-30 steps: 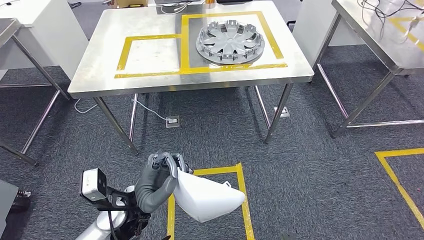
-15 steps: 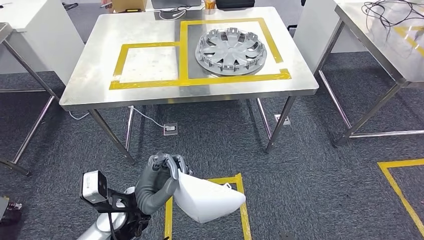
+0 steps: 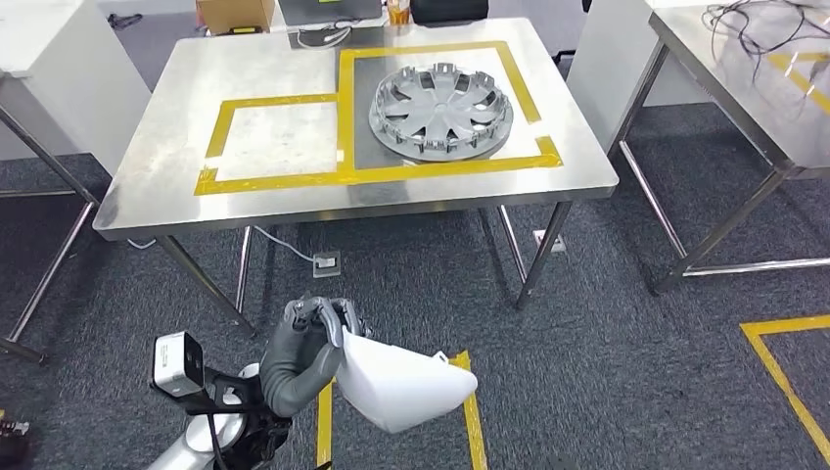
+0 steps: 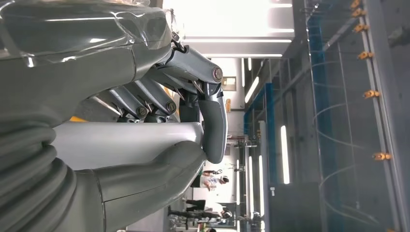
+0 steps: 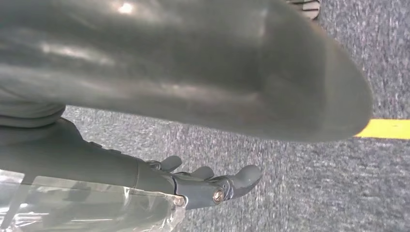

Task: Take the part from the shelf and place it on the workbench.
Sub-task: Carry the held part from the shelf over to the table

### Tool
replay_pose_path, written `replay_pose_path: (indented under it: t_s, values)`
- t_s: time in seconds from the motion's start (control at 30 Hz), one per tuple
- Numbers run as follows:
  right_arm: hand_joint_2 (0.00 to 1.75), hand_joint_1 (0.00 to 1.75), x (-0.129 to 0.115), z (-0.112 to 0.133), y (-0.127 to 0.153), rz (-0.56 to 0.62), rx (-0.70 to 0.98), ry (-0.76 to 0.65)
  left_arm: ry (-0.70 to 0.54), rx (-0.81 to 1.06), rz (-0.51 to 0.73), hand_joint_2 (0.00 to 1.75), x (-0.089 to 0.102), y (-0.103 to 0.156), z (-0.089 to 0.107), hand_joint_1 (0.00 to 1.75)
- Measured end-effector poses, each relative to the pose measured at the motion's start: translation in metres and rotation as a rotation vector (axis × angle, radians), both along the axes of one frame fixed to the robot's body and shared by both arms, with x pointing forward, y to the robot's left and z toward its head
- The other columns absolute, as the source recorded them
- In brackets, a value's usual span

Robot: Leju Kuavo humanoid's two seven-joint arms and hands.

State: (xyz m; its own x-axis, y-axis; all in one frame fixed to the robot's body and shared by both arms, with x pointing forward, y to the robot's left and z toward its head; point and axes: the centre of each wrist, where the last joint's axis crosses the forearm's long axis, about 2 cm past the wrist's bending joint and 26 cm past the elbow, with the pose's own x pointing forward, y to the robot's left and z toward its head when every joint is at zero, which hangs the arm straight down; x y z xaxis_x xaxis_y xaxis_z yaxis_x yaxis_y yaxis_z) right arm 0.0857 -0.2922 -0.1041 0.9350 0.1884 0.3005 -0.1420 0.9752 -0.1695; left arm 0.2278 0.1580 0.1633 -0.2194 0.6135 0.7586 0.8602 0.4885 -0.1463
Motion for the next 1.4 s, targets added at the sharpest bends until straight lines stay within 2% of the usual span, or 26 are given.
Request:
replay_pose_path:
  t_s: [1.4]
  values:
    - [0.0,0.0,0.0042,0.0009,-0.0043,0.025,-0.017,-0.002,-0.032,0.006,0.005,1.75,-0.0006,-0.0023,0.0044,1.75]
